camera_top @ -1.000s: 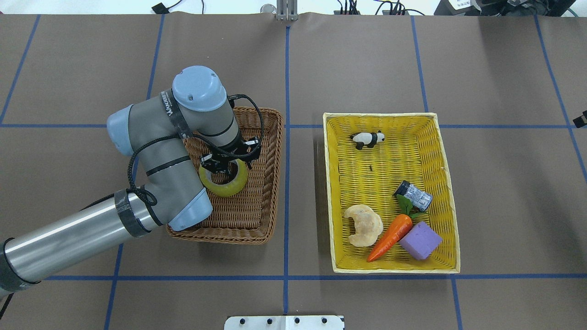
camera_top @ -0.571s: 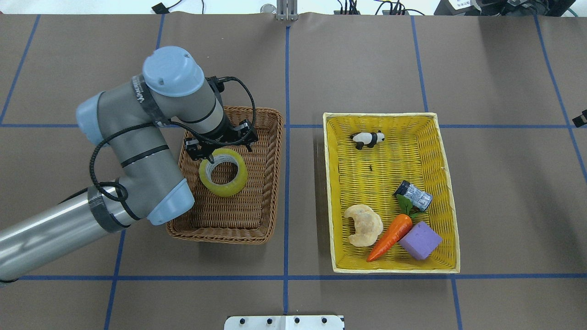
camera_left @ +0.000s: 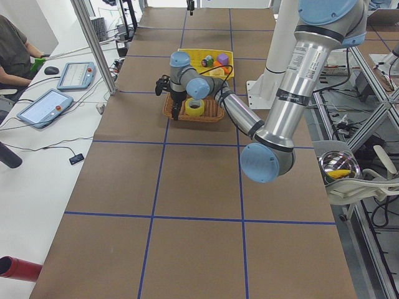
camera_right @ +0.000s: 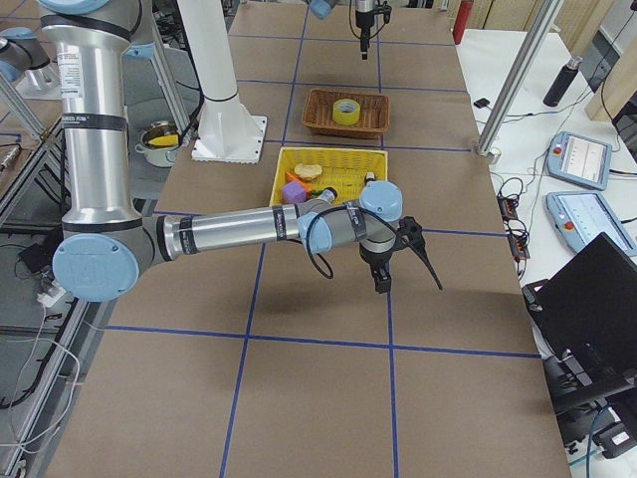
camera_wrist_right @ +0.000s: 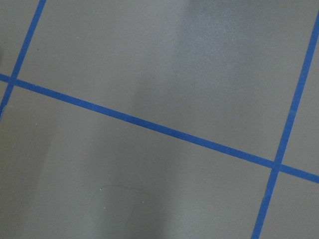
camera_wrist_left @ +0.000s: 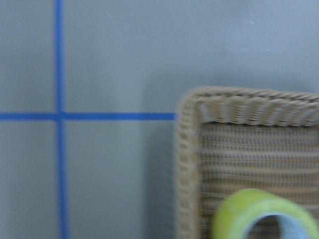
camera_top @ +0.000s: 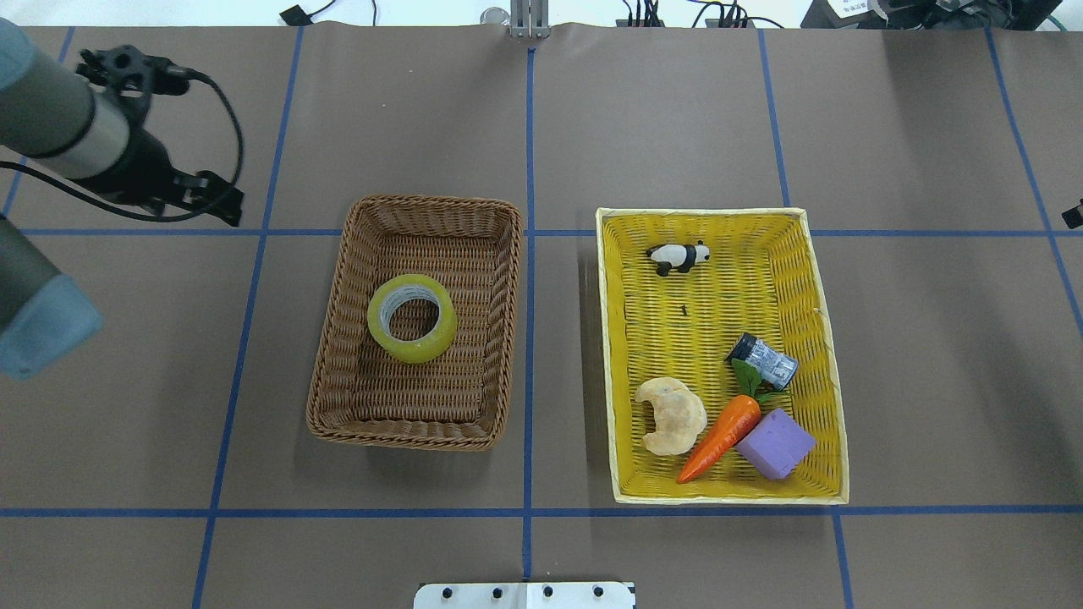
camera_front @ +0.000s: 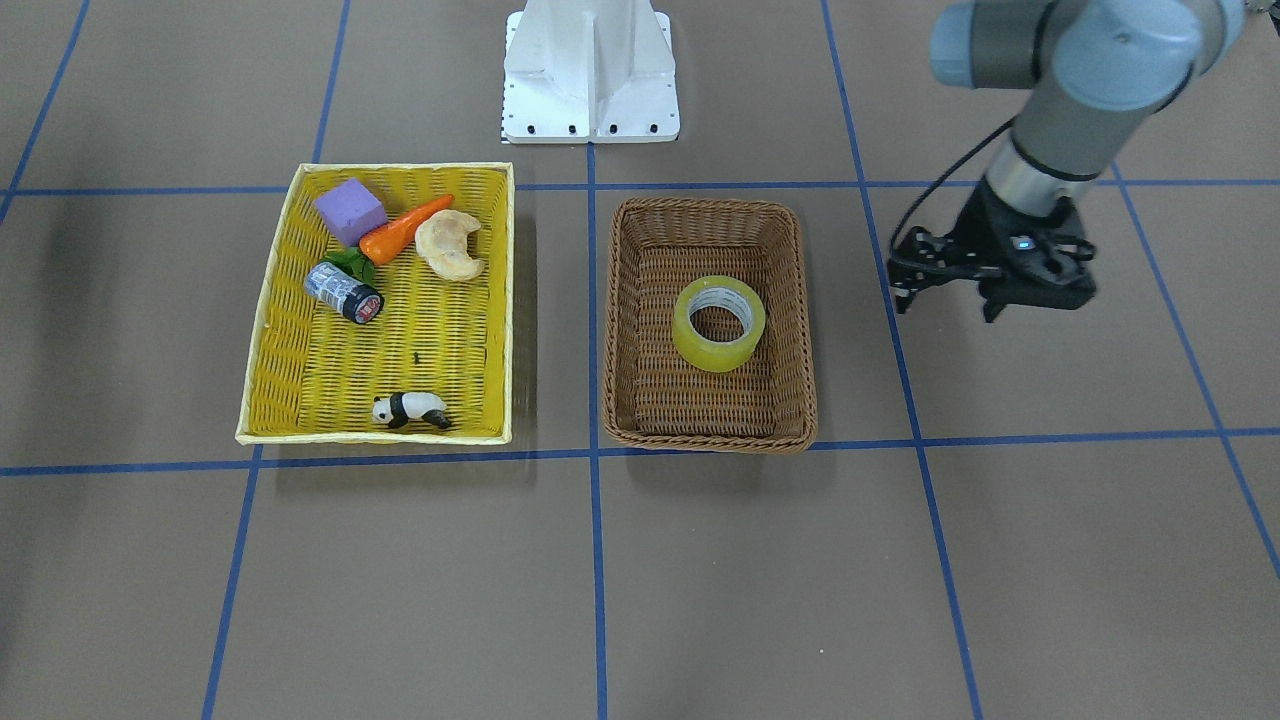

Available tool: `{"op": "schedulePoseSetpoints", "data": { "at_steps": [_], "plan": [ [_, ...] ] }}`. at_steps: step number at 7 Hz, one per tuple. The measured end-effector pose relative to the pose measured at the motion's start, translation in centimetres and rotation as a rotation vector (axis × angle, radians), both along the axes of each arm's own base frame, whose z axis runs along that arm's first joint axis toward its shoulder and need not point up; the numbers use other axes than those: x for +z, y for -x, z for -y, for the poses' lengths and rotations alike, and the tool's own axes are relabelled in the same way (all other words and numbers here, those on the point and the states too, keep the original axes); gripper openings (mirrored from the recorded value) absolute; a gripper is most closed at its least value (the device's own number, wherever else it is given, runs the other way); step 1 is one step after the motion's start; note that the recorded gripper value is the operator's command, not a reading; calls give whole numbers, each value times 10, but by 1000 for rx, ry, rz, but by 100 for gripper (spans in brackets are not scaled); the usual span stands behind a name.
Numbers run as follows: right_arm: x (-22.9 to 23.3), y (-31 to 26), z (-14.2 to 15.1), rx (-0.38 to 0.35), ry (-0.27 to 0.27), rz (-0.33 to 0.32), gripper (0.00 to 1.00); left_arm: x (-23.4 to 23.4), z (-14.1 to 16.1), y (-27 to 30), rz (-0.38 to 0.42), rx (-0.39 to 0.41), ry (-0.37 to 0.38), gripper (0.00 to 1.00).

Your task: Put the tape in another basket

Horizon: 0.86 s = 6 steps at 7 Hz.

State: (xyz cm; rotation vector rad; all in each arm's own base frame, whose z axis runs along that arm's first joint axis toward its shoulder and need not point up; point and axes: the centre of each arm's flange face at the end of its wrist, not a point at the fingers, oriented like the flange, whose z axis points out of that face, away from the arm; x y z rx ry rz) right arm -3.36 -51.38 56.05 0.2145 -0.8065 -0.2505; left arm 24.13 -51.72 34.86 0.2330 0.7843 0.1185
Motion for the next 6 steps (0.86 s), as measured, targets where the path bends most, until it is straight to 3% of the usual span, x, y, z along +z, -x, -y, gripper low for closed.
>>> {"op": "schedulePoseSetpoints", "data": {
  "at_steps": [1, 3, 6],
  "plan": [
    [0, -3, 0, 5, -1, 0, 100, 39, 13, 55, 53, 44, -54, 98],
    [5, -7, 0, 9, 7, -11, 100, 128, 38, 154, 103, 134, -90, 98],
    [13, -13, -4, 17, 21, -22, 100, 218, 46, 248, 91, 153, -46, 98]
  ]
}}
